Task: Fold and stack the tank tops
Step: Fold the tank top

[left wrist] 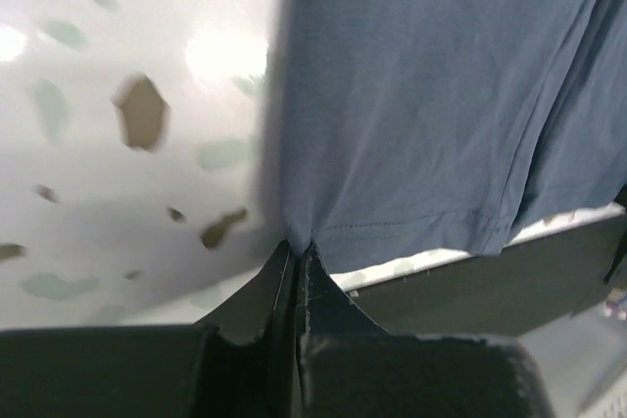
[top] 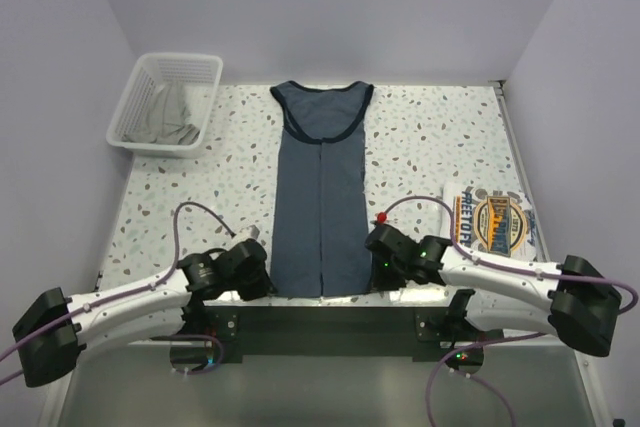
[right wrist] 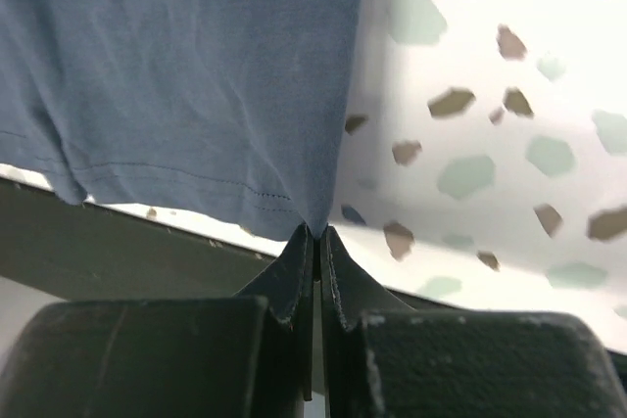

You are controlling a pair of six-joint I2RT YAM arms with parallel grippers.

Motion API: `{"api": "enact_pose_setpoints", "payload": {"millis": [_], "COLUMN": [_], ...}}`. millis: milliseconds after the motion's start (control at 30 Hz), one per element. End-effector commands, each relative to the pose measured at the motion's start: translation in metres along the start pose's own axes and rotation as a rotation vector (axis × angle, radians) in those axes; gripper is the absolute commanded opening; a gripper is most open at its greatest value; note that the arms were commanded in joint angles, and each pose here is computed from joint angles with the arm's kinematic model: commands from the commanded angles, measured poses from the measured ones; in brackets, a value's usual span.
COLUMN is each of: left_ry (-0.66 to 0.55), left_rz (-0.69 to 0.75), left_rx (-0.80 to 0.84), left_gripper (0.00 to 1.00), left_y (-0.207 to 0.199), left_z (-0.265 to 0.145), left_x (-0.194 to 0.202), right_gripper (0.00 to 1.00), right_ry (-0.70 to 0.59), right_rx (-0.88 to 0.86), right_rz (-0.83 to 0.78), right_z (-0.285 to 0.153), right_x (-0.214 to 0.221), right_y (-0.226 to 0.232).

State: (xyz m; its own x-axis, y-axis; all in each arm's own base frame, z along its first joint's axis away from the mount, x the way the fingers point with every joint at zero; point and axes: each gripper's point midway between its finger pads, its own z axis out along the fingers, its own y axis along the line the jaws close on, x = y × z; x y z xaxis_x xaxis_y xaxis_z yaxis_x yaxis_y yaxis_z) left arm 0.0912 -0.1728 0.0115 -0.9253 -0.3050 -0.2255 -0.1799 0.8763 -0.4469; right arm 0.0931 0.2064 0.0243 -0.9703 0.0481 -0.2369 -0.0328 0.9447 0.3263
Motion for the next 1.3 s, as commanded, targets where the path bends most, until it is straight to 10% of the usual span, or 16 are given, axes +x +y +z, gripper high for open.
{"api": "enact_pose_setpoints", "payload": {"millis": [0, 367, 1267], "left_ry": [0.060, 0.024, -0.359], "left_rz": [-0.038, 0.016, 0.051], "left_rx": [-0.114, -0.070, 0.079], "left_gripper": [0.00, 0.00, 0.00], "left_y": [0.025, -0.015, -0.114], "left_z": [0.005, -0.020, -0.025], "left_x": [0.028, 0.035, -0.150], "right_gripper": [0.00, 0.00, 0.00], "right_ry": [0.021, -0.059, -0.439], "right_rx": [0.061, 0.024, 0.062], "right_rz": [-0.048, -0.071, -0.070], "right_z": [-0.014, -0.040, -0.053], "right_x": [0.014, 0.015, -0.165], "right_y": [-0.023, -0.002, 0.067]}}
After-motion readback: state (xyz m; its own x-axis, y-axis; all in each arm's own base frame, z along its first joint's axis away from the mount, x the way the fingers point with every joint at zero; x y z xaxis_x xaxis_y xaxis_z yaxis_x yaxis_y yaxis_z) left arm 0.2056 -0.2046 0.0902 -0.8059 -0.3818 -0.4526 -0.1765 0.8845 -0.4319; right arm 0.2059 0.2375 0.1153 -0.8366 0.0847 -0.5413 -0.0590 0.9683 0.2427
